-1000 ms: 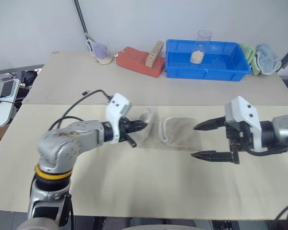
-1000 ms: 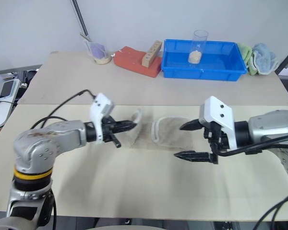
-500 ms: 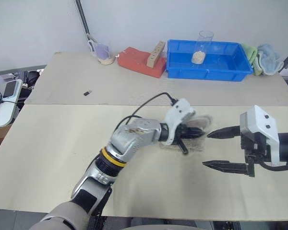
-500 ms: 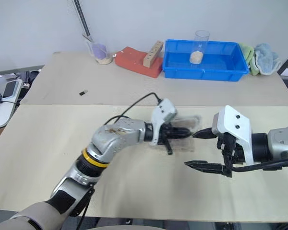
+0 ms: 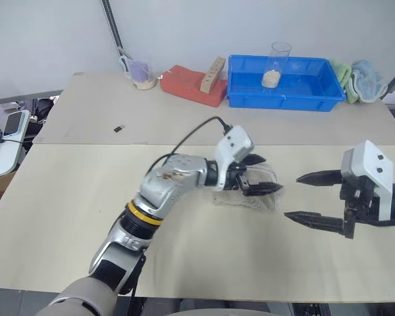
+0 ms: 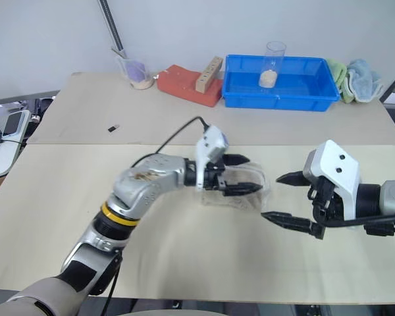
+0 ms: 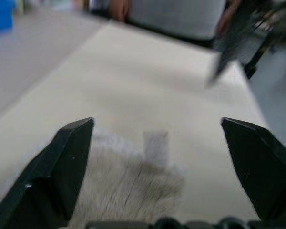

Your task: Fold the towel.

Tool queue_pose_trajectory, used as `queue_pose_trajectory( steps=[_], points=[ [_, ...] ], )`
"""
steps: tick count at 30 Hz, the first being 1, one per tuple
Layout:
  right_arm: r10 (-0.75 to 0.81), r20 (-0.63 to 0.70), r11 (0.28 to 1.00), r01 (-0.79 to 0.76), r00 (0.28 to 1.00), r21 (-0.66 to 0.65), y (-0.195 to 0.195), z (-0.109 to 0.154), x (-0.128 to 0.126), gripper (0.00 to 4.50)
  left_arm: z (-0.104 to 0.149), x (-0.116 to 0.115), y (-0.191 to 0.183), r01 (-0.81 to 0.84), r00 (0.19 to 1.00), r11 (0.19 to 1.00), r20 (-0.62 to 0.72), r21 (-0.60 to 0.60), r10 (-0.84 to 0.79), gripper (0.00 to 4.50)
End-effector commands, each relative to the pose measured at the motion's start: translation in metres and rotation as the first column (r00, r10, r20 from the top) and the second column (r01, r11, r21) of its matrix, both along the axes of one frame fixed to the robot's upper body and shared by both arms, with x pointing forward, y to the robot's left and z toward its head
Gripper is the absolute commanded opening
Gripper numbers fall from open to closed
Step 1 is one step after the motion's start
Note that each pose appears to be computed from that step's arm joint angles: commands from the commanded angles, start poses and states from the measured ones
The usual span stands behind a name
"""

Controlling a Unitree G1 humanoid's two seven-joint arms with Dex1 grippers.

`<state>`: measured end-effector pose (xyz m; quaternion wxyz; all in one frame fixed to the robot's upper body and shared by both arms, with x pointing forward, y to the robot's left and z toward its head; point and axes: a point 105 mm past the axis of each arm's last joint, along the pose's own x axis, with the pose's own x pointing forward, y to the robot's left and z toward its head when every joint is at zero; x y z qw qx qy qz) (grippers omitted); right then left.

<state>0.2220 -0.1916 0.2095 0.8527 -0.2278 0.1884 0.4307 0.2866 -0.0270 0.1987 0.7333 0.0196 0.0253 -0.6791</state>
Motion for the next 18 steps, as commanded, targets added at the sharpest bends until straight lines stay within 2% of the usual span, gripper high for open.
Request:
queue_pose_trajectory(
  steps=[1, 5, 9, 13, 18],
  points=[
    [-0.095, 0.081, 0.995, 0.093, 0.992, 0.021, -0.006, -0.001, 0.017, 4.50, 0.032, -0.011, 0.039, 0.095, 0.992, 0.995, 0.092, -0.036, -0.091, 4.45],
    [-0.224, 0.104, 0.971, 0.213, 0.969, 0.107, -0.004, -0.016, 0.044, 4.50, 0.027, -0.013, 0.090, 0.101, 0.974, 0.987, 0.192, 0.123, -0.124, 4.45],
    [-0.301, 0.093, 0.947, 0.287, 0.949, 0.142, 0.003, -0.043, 0.070, 4.50, 0.016, -0.015, 0.127, 0.075, 0.970, 0.966, 0.206, 0.246, -0.128, 4.45],
    [-0.371, 0.091, 0.923, 0.356, 0.924, 0.144, -0.001, -0.062, 0.091, 4.50, 0.022, -0.023, 0.137, 0.069, 0.958, 0.970, 0.255, 0.231, -0.129, 4.45],
    [-0.391, 0.031, 0.912, 0.382, 0.920, 0.151, -0.004, -0.085, 0.104, 4.50, 0.024, -0.030, 0.147, 0.051, 0.952, 0.980, 0.287, 0.192, -0.106, 4.45]
  ],
)
